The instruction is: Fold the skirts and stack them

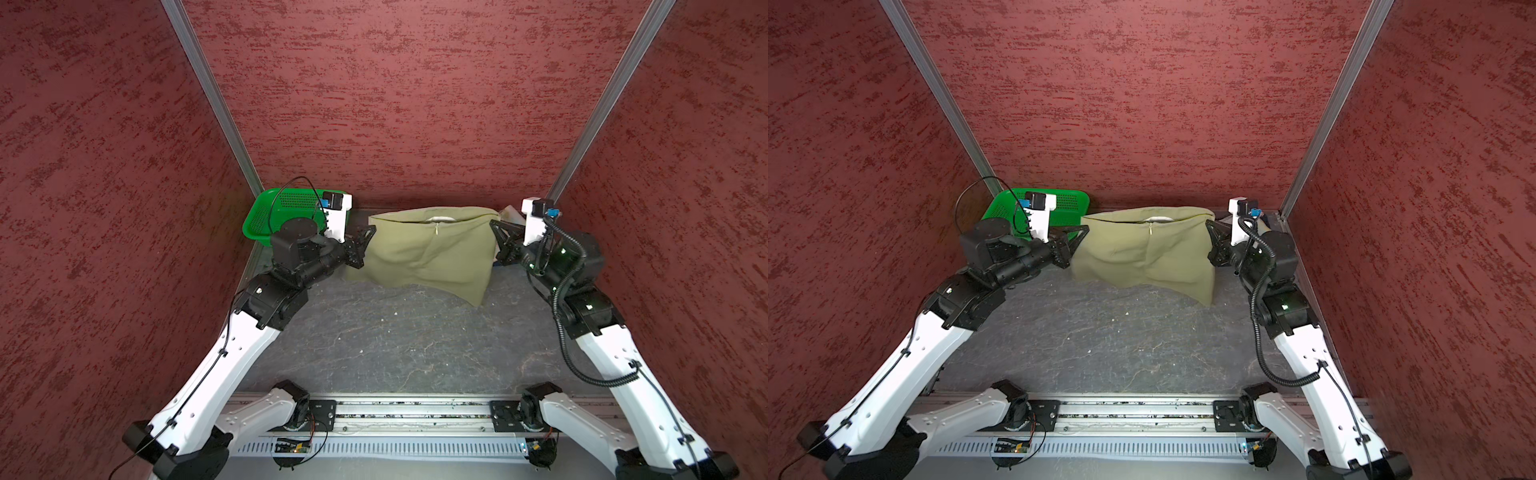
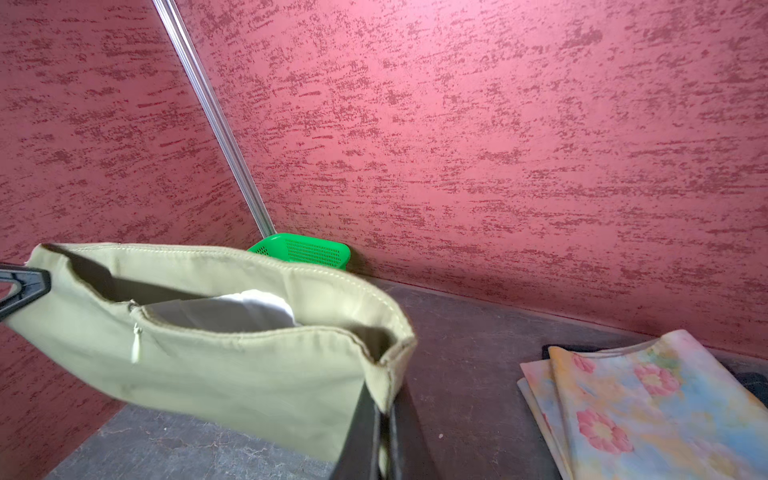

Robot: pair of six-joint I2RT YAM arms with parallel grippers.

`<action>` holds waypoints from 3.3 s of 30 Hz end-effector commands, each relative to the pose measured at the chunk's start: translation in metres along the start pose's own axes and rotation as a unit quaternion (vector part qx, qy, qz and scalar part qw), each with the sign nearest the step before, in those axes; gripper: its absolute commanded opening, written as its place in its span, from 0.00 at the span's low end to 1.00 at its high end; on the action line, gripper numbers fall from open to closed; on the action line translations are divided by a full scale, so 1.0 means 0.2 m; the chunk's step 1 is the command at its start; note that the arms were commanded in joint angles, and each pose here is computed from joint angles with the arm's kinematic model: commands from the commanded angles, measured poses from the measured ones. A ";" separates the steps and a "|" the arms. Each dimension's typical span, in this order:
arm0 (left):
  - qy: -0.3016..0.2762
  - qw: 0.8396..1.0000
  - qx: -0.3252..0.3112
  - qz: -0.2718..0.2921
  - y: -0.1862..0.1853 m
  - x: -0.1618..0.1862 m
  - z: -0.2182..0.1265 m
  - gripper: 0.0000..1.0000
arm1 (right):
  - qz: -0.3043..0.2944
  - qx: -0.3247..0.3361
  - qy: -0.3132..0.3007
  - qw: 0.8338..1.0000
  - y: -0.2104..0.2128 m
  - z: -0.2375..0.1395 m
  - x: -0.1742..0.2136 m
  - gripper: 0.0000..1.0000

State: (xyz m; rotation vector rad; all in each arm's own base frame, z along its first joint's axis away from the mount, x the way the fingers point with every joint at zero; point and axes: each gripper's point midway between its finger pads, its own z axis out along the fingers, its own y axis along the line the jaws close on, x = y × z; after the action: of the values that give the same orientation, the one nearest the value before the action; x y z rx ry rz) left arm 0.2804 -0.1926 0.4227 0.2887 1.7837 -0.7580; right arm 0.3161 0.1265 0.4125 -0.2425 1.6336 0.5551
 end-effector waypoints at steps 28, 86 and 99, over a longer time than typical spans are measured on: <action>0.252 0.931 -0.254 -0.068 0.93 0.79 0.68 1.00 | 0.196 0.216 0.285 0.913 -0.66 0.53 1.02 0.89; 0.417 0.832 -0.261 -0.256 0.88 1.91 0.26 1.00 | 0.189 0.221 0.323 0.900 -0.16 0.11 1.22 0.00; 0.401 0.830 -0.251 -0.295 0.89 2.02 0.20 0.99 | 0.120 0.039 0.412 0.903 0.82 0.52 1.51 0.00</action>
State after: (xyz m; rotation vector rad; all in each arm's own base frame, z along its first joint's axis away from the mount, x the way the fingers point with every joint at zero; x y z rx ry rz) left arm 0.3243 -0.1665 0.0358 -0.2717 2.6243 -0.6001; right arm 0.2945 0.3317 0.1454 -0.2020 2.5318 0.5119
